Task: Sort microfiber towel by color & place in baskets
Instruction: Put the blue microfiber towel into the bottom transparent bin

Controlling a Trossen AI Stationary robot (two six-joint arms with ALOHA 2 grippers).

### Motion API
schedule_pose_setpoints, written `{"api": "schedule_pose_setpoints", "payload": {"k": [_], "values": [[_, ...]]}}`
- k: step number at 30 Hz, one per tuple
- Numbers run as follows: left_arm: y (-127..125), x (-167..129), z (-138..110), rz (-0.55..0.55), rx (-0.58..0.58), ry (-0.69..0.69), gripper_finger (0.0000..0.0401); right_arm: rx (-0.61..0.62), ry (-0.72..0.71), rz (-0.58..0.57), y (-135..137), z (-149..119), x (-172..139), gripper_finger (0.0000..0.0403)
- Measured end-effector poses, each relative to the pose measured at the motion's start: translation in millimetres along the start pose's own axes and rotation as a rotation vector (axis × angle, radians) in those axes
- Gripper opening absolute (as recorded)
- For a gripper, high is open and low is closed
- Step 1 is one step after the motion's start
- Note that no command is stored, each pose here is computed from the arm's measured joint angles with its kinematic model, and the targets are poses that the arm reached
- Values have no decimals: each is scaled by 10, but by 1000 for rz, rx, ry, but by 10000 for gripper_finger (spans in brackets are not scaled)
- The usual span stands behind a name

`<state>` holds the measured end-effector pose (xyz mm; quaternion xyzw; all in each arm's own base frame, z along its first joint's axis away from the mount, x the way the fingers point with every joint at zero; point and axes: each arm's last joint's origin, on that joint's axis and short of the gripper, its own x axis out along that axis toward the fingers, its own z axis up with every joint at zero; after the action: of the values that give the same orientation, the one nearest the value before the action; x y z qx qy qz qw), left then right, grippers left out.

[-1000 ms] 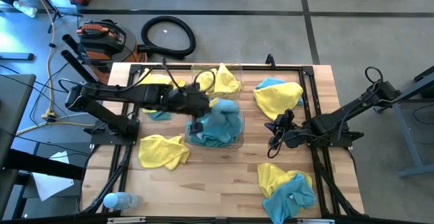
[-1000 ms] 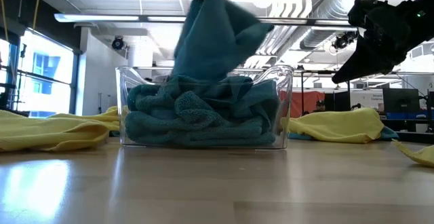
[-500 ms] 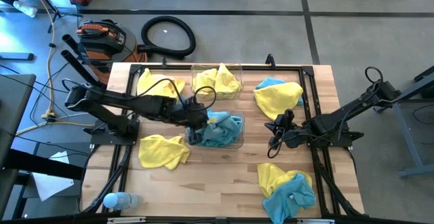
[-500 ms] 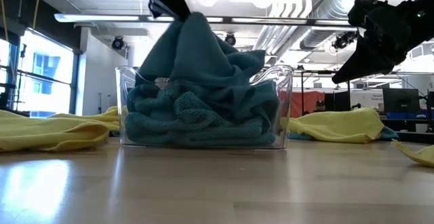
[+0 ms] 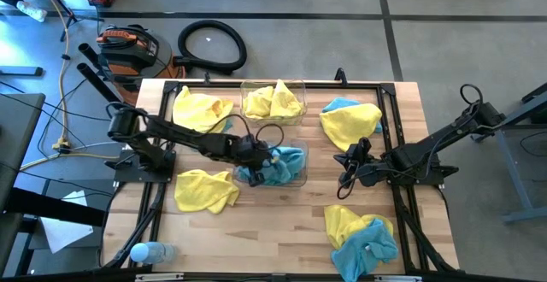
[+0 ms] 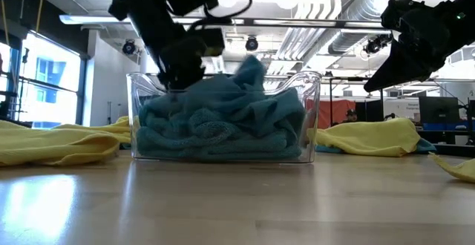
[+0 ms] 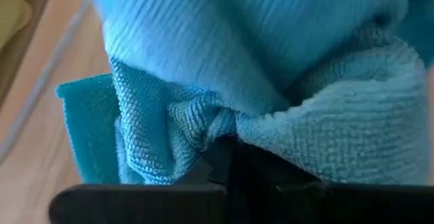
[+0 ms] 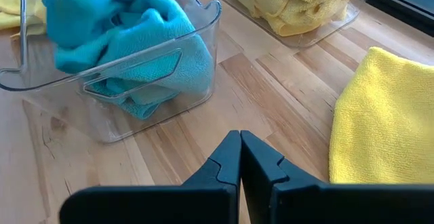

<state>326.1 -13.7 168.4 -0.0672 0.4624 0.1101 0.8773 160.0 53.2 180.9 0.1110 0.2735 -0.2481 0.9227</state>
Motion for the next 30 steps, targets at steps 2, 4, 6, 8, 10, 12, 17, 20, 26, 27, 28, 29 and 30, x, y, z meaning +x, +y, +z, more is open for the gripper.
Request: {"api": "schedule_pose_setpoints", "payload": {"k": [2, 4, 6, 8, 10, 12, 17, 20, 26, 27, 28, 29, 30], "values": [[-7, 54, -7, 0, 3, 2, 22, 0, 0, 0, 0, 0, 0, 0], [-11, 63, -1, 0, 11, 3, 35, -2, 2, -2, -2, -2, 0, 0], [-9, 42, 4, -2, 18, 1, 53, -1, 1, -2, -2, -2, 0, 0], [-4, -10, 17, -6, 18, -7, 72, -2, 1, -1, -1, -2, 0, 0], [5, -85, 29, -8, 16, -18, 91, 0, 2, -2, -2, -3, 0, 0], [18, -182, 55, -9, 20, -40, 106, 0, 1, -1, -2, -2, 0, 0], [73, -514, 137, -22, 36, -127, 121, 6, 2, -2, -3, -3, 0, 0], [108, -733, 181, -34, 23, -192, 122, 6, 2, -2, -3, -3, 0, 0], [145, -988, 251, -13, 18, -318, 122, 3, 4, -4, -5, -5, 0, 0], [145, -995, 258, -11, 21, -327, 122, 3, 4, -4, -4, -5, 0, 0], [142, -997, 274, -13, 22, -343, 122, 3, 4, -5, -5, -5, 0, 0], [135, -987, 294, -16, 20, -361, 122, 3, 4, -6, -6, -6, 0, 0], [126, -966, 313, -19, 18, -375, 122, 4, 3, -7, -6, -5, 0, 0]]}}
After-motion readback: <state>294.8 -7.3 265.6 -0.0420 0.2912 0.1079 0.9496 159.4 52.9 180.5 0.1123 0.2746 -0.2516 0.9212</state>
